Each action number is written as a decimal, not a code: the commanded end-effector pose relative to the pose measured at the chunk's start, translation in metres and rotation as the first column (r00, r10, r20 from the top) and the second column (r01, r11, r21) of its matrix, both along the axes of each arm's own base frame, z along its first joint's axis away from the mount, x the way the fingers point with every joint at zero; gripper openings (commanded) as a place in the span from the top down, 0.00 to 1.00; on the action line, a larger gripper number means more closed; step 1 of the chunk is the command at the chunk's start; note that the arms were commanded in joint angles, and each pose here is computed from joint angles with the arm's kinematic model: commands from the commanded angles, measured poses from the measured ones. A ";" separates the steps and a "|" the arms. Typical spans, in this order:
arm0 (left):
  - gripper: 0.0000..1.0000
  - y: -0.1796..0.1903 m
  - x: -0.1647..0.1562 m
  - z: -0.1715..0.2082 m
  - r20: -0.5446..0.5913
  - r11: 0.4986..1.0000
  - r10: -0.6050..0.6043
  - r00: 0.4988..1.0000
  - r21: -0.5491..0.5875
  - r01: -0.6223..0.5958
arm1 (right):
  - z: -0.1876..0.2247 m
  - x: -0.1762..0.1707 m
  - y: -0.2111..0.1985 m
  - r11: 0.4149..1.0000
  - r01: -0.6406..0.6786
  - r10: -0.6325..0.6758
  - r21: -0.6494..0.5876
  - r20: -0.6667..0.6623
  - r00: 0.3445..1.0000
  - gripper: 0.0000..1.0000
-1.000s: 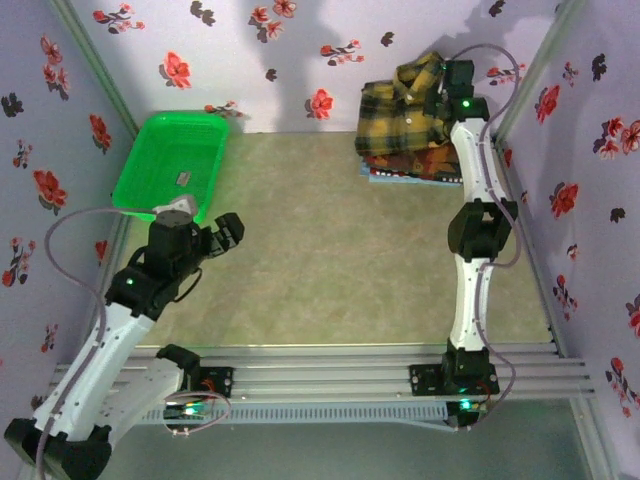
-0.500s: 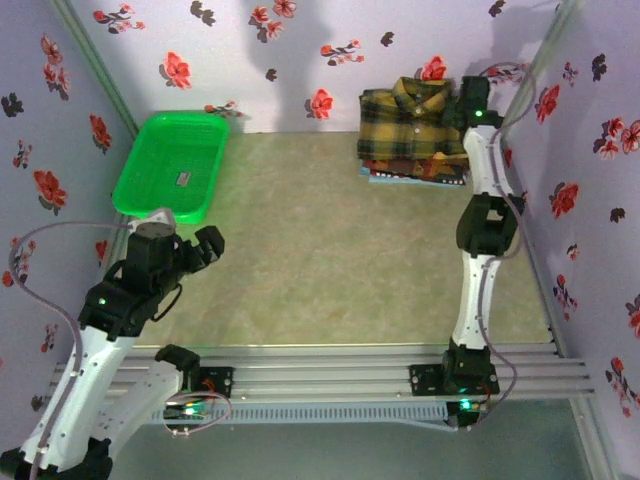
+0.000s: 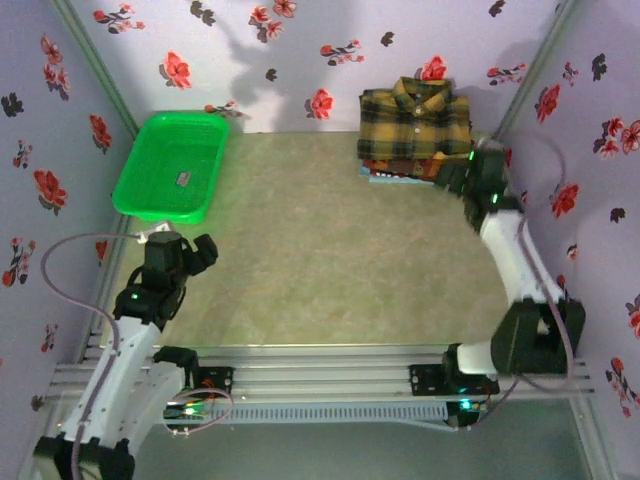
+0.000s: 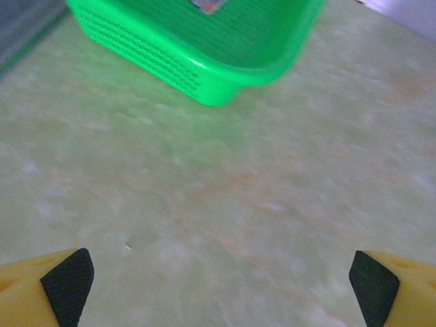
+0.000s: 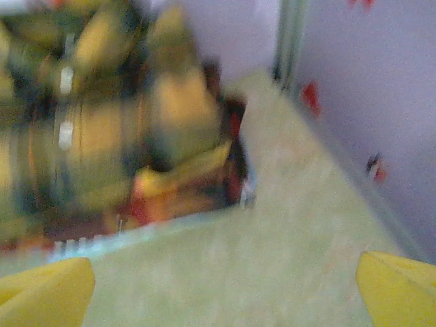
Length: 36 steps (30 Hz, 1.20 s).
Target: Fold and stack the long sleeve shirts
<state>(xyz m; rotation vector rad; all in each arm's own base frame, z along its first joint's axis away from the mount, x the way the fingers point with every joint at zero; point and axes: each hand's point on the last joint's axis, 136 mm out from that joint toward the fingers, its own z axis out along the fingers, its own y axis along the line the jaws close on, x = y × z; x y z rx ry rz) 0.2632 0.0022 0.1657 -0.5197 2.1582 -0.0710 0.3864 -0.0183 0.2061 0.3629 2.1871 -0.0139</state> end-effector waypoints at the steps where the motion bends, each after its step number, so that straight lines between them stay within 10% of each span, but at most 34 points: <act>1: 0.00 0.023 0.030 0.005 0.112 0.991 -0.008 0.994 0.136 -0.007 | -0.021 -0.042 0.008 0.998 -0.040 0.047 -0.054 0.136 0.990 0.01; 5: 0.00 0.034 0.054 -0.014 0.156 0.973 -0.046 0.987 0.232 0.008 | -0.037 -0.084 -0.028 0.977 0.139 -0.088 -0.161 0.293 0.952 0.01; 12: 0.00 0.033 0.084 -0.035 0.317 0.928 -0.154 0.936 0.370 0.027 | -0.061 -0.060 -0.039 0.963 0.220 -0.138 -0.155 0.416 0.899 0.01; 20: 0.00 0.017 0.129 -0.068 0.253 0.918 -0.266 0.930 0.362 0.164 | -0.121 -0.002 -0.031 0.977 0.140 -0.100 -0.162 0.234 0.967 0.01; 36: 0.00 0.023 0.133 -0.071 0.222 0.932 -0.238 0.945 0.326 0.158 | -0.117 -0.002 -0.030 0.974 0.148 -0.099 -0.173 0.265 0.959 0.01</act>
